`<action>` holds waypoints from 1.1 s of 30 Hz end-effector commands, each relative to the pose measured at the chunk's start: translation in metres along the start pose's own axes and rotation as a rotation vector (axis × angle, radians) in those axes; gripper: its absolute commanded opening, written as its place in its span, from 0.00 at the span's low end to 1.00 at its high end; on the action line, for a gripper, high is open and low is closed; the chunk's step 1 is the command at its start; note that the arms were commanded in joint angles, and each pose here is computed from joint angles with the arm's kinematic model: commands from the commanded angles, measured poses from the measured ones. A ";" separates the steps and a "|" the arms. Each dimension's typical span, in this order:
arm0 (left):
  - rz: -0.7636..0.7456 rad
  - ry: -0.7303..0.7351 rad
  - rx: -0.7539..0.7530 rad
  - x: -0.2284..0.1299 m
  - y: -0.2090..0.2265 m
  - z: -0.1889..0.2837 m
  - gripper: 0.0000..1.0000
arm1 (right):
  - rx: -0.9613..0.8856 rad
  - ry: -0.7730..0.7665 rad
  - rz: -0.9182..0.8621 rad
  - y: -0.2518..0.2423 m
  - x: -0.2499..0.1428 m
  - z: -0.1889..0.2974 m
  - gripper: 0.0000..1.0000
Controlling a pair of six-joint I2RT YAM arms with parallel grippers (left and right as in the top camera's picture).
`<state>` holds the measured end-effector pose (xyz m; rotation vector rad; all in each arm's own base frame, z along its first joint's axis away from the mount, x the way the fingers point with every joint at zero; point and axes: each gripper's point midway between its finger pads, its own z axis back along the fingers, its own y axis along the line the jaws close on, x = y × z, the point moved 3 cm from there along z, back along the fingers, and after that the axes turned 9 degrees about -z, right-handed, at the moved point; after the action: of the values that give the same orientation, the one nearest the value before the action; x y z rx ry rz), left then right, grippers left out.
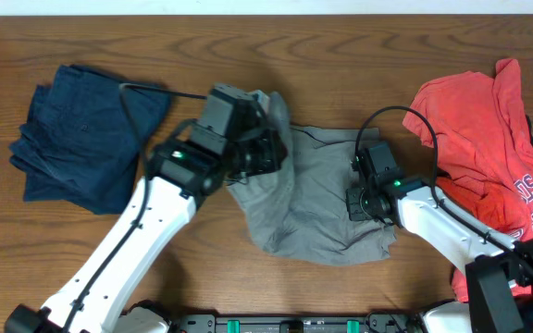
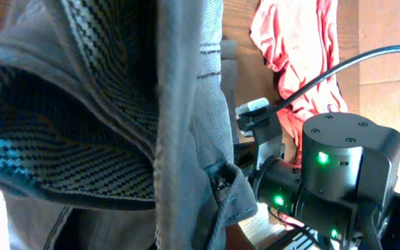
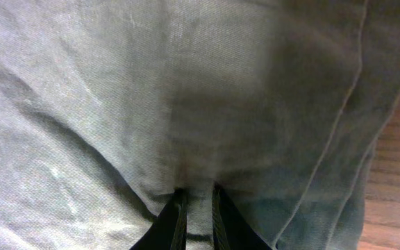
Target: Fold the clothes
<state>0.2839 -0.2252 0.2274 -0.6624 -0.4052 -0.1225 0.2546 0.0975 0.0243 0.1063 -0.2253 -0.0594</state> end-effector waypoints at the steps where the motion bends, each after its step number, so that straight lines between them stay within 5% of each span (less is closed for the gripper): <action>1: 0.014 0.005 -0.007 -0.001 -0.016 -0.014 0.06 | -0.021 0.093 -0.047 -0.011 -0.028 -0.017 0.13; 22: 0.280 0.073 -0.141 -0.028 -0.081 -0.072 0.07 | -0.039 0.085 -0.117 -0.014 -0.030 -0.019 0.12; 29: 0.182 0.063 -0.144 -0.027 -0.080 -0.071 0.36 | -0.080 0.028 -0.292 -0.028 -0.012 0.000 0.22; 33: 0.014 0.014 -0.127 -0.010 -0.064 -0.068 0.36 | -0.139 -0.080 -0.382 -0.056 0.020 0.049 0.26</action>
<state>0.2650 -0.3258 0.2030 -0.8078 -0.2811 -0.0222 0.2377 0.0607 0.0365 0.0506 -0.1457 -0.3525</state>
